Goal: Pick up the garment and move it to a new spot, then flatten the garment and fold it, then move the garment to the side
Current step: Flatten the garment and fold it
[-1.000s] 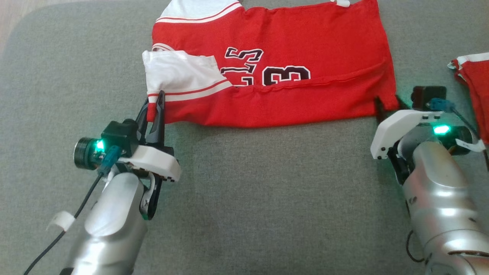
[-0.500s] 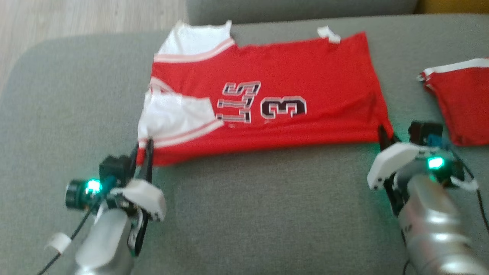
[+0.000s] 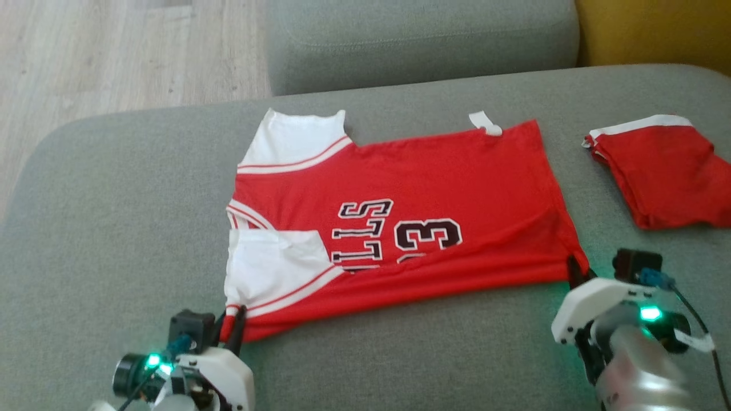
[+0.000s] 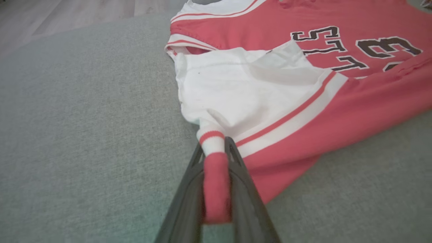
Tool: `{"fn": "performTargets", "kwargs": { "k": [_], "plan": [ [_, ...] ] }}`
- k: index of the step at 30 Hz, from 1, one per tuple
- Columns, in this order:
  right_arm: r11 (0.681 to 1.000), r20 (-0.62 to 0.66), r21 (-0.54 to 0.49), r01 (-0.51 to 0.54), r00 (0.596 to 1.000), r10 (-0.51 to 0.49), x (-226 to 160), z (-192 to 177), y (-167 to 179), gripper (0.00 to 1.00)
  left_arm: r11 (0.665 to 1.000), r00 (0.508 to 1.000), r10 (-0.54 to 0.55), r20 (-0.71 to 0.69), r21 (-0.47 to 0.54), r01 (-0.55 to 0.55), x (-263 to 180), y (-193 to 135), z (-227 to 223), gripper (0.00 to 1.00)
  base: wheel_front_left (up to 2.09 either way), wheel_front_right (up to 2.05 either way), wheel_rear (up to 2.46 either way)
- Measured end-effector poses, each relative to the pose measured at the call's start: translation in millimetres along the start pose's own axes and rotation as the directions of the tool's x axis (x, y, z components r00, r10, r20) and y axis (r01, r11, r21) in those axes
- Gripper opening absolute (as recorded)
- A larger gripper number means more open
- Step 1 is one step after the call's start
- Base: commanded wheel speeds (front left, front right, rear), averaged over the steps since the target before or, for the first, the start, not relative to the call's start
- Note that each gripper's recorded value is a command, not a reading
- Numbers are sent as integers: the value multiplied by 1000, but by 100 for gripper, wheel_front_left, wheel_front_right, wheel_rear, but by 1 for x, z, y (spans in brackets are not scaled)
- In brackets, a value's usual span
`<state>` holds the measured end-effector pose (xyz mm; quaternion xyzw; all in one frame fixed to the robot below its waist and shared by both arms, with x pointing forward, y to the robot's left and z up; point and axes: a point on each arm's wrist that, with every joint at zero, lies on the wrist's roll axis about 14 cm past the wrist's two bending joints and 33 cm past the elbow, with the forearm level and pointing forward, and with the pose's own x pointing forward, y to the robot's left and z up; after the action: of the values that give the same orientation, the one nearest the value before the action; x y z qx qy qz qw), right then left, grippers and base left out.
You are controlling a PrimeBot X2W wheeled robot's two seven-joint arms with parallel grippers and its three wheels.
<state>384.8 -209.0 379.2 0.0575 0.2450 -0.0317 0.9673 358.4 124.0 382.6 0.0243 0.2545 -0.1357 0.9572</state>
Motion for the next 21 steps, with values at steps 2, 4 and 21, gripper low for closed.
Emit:
{"fn": "performTargets", "kwargs": {
  "k": [2, 4, 21],
  "plan": [
    [1000, -2, 9, 8, 1000, -8, -3, -4, -3, 0, 1000, 1000, -7, -8, 1, 7, -4, -3, -2, 0, 0, 0, 0],
    [1000, -3, 25, 13, 1000, -13, -5, -6, -4, 0, 1000, 1000, -8, -12, 0, 8, -6, -4, -2, 0, 0, 0, 0],
    [998, 258, 32, -49, 965, 40, -10, 52, 10, 100, 999, 989, 45, 144, -15, -43, -3, -1, 32, 100, 0, 0, 0]
  ]
}}
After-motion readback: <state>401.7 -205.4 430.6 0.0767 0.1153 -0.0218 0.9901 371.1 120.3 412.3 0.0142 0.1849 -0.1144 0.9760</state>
